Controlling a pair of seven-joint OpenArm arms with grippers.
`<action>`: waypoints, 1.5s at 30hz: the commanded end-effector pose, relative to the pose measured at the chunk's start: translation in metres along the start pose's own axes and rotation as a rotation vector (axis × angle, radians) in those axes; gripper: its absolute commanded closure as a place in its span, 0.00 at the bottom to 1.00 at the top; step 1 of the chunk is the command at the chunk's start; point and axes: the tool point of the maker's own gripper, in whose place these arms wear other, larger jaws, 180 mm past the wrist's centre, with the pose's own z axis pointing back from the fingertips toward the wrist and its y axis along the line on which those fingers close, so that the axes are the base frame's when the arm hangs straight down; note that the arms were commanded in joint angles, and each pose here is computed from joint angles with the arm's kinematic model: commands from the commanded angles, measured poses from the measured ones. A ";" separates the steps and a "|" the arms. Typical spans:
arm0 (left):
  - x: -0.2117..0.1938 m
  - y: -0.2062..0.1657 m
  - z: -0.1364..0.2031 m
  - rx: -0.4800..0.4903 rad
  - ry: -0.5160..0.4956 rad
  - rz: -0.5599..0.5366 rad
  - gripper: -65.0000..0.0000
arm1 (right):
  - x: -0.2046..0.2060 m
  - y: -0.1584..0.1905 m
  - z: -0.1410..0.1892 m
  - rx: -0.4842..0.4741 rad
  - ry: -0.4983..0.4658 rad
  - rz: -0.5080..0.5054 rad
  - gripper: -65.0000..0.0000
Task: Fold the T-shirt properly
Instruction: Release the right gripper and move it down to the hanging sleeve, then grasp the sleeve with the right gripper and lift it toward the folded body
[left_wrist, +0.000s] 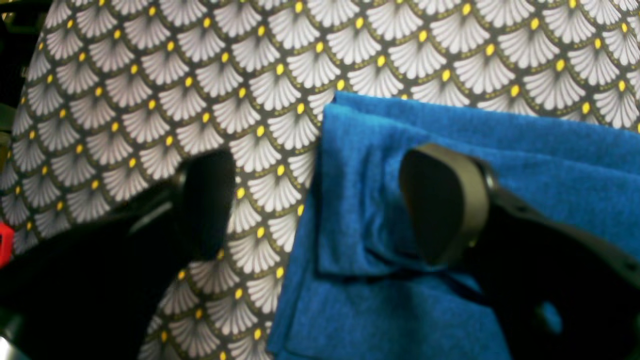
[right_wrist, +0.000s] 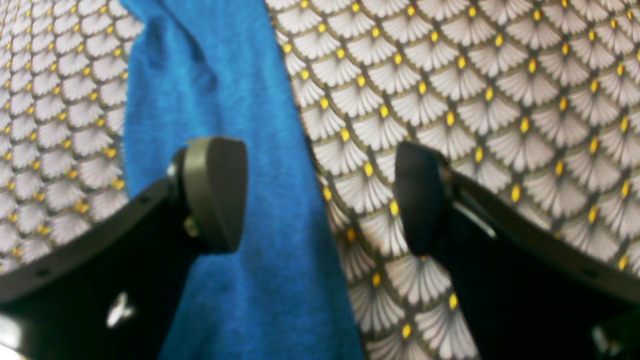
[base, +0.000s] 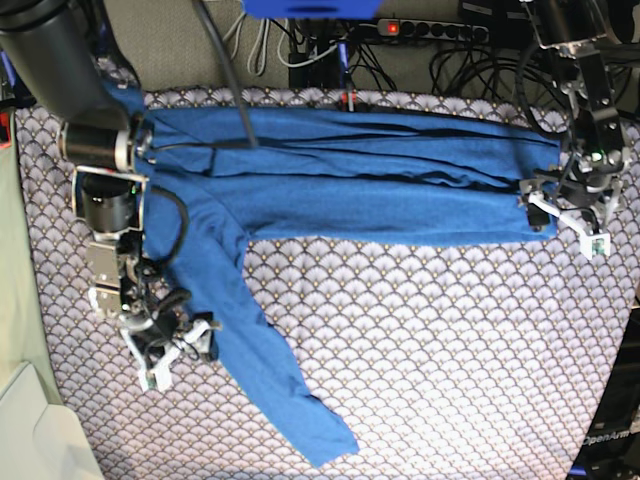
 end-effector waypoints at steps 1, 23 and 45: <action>0.018 0.005 0.003 0.011 -0.051 -0.010 0.19 | 0.020 -0.002 -0.001 -0.002 -0.061 -0.013 0.30; 0.032 -0.008 0.000 -0.011 -0.082 0.017 0.19 | -0.009 0.014 -0.015 -0.038 -0.062 -0.051 0.47; 0.028 -0.006 0.001 -0.009 -0.075 0.019 0.19 | -0.007 0.017 -0.004 -0.035 -0.096 0.024 1.00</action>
